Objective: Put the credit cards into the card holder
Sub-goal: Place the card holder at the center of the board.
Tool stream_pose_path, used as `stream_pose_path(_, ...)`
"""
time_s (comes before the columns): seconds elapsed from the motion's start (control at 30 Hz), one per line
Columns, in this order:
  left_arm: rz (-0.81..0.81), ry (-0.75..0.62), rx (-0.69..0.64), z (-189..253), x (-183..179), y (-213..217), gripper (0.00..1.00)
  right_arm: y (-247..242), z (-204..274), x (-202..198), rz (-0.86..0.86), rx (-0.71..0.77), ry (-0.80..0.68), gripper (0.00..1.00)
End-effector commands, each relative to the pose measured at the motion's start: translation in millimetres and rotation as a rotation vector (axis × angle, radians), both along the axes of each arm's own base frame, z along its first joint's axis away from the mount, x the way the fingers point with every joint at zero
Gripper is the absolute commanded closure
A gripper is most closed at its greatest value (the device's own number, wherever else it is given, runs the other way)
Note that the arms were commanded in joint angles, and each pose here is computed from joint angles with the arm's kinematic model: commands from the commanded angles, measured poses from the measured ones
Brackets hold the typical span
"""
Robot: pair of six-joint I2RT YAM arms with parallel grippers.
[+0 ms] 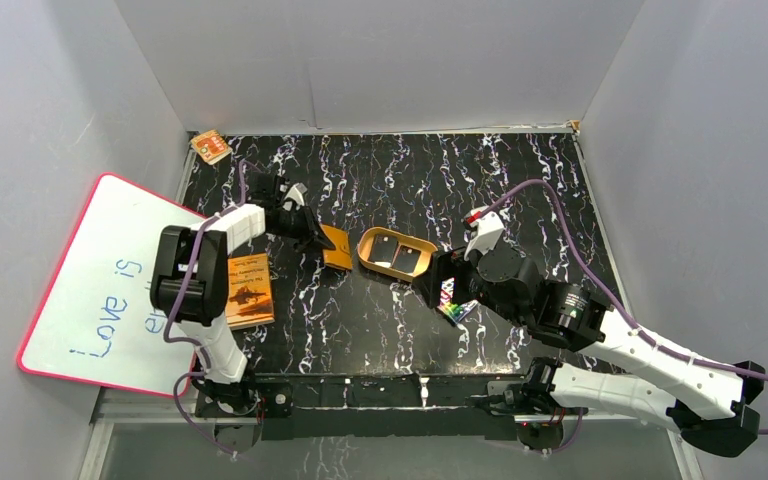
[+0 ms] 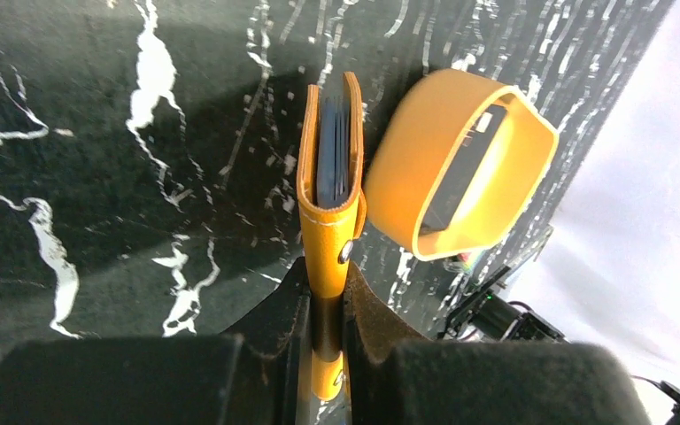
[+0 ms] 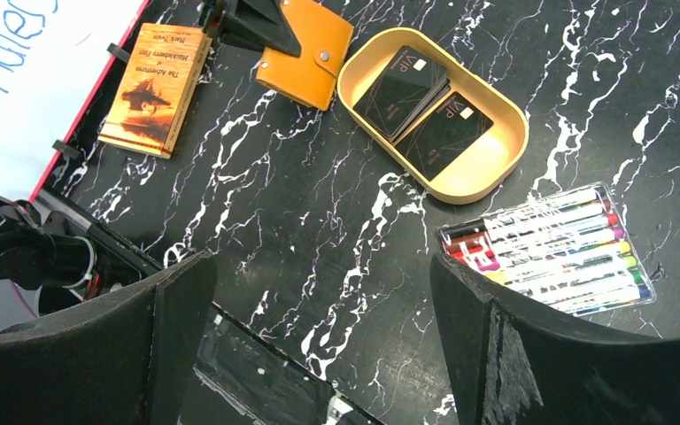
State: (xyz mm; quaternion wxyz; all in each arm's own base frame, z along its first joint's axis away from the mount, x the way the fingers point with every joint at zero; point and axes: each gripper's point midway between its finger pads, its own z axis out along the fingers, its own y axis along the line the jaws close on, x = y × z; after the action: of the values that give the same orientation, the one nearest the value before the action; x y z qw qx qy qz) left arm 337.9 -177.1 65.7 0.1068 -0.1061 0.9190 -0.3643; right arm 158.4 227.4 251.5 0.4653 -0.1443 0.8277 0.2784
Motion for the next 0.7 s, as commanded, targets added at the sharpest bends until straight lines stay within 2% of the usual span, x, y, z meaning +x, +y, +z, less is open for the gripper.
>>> stream_pose_path(0.0, -0.022, -0.015, 0.072, -1.1, 13.6, 8.4, 1.0, 6.1, 10.8, 0.8, 0.014, 0.05, -0.025, 0.02)
stream_pose_path(0.17, -0.021, -0.035, 0.107, -7.3, 34.2, 11.7, 1.0, 7.4, 9.1, -0.5, 0.019, 0.05, -0.013, 0.01)
stream_pose_path(0.4, -0.022, 0.016, 0.136, -29.2, 24.2, 18.2, 1.0, 4.1, 11.1, 1.5, 0.001, 0.049, -0.021, 0.02)
stream_pose_path(0.47, -0.005, 0.026, 0.164, -34.5, 22.4, 23.7, 0.96, 4.9, 11.2, 2.4, -0.001, 0.048, -0.023, 0.02)
stream_pose_path(0.57, 0.026, 0.03, 0.21, -40.4, 20.4, 32.3, 0.82, 6.6, 12.1, 3.3, 0.001, 0.045, -0.023, 0.01)
stream_pose_path(0.67, 0.034, 0.036, 0.236, -44.7, 17.0, 36.8, 0.77, 7.0, 11.4, 3.2, 0.001, 0.042, -0.021, 0.01)
